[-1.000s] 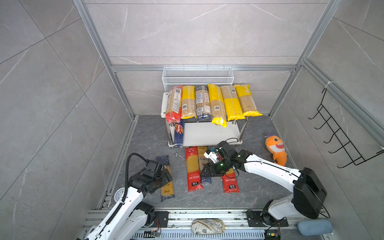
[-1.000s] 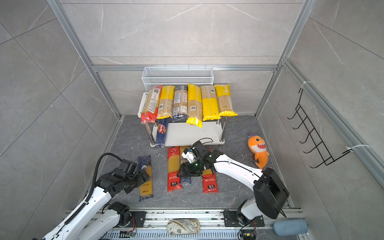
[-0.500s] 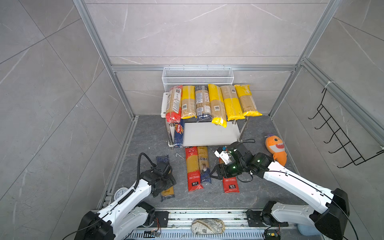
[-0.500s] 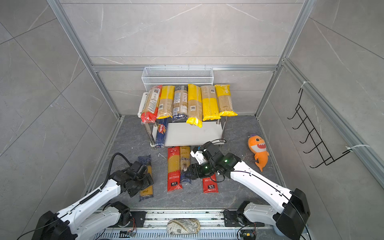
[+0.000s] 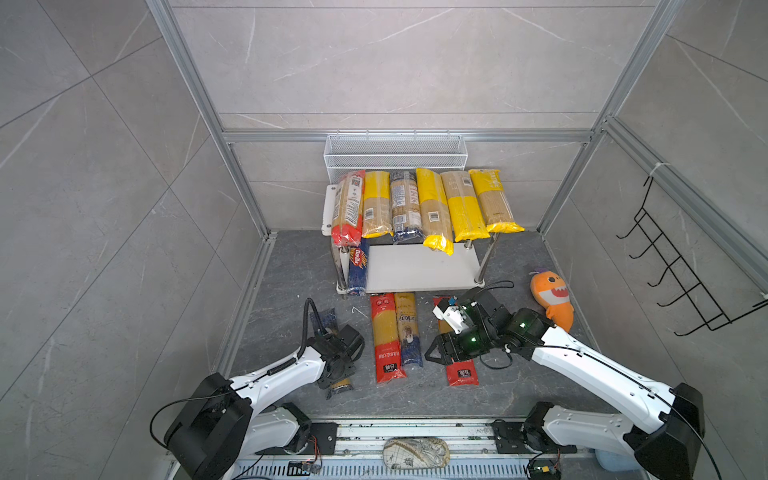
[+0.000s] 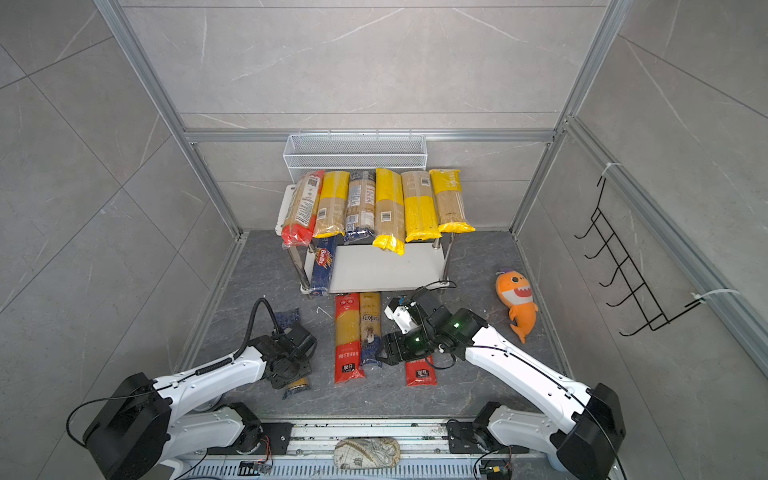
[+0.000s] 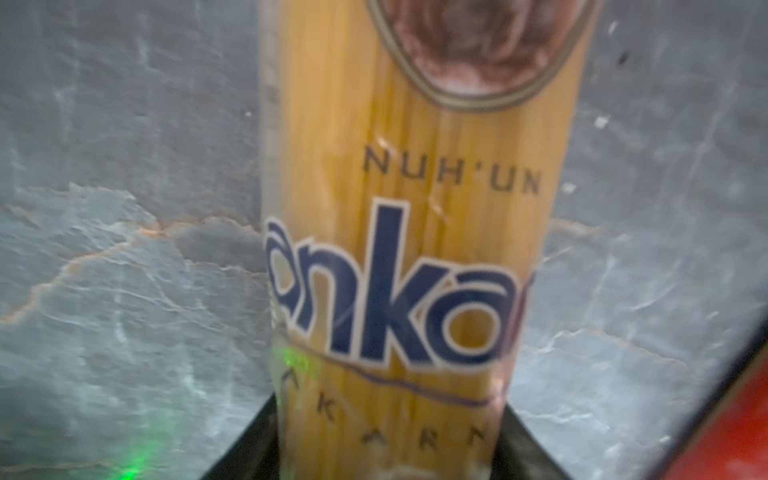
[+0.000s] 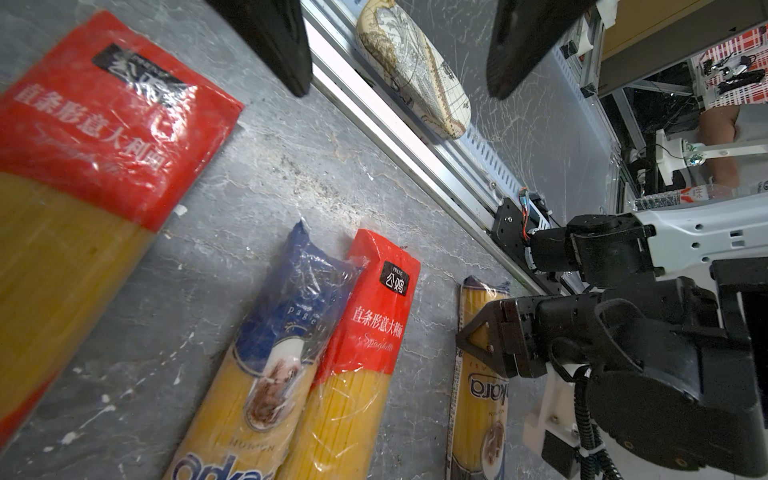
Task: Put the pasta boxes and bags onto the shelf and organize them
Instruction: 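Withdraw the right gripper to the floor packs while the left gripper grasps the Ankara bag, then carry the Ankara bag to the lower tier while the right gripper lowers, then open the left gripper and withdraw while the right gripper grasps the red-and-yellow bag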
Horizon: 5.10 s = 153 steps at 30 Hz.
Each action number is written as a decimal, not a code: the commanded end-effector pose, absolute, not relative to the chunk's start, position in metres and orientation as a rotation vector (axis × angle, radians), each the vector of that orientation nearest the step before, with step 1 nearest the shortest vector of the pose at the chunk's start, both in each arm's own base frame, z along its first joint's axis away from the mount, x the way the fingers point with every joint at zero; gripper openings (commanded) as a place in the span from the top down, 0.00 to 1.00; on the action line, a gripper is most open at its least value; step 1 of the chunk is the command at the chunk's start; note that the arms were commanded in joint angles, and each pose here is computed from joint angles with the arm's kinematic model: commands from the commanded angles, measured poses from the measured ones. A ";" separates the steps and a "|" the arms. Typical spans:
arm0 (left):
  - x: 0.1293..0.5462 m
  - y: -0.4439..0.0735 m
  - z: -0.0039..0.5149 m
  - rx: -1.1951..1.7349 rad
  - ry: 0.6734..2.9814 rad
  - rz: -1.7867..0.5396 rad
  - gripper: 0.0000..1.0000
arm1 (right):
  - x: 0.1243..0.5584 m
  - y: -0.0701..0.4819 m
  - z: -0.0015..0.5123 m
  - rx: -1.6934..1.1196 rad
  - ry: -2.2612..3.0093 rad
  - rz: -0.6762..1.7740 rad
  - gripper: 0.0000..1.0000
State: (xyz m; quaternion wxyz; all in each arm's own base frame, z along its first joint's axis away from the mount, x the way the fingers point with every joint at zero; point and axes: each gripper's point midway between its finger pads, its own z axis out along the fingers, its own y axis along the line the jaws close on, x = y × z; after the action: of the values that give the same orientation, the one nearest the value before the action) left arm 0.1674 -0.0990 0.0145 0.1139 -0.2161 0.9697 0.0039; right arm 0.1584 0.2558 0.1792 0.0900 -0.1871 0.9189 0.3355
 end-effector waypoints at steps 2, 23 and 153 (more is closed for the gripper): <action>0.164 -0.116 0.005 -0.647 2.873 -0.076 0.82 | 0.160 0.254 0.185 -0.582 2.710 0.999 0.30; 0.154 -0.141 0.105 -0.326 2.723 -0.316 1.00 | 0.191 0.260 0.207 -0.461 2.619 1.218 0.30; 0.251 -0.207 0.185 0.029 2.324 -0.386 0.04 | 0.192 0.144 0.076 0.016 2.973 0.481 0.11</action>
State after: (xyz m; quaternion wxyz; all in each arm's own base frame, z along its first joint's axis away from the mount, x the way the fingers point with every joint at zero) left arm 0.2613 -0.2302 0.1725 0.3633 0.0468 0.9147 -0.1707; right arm 0.1859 0.1511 0.0912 0.0561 -0.0105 0.9779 0.2013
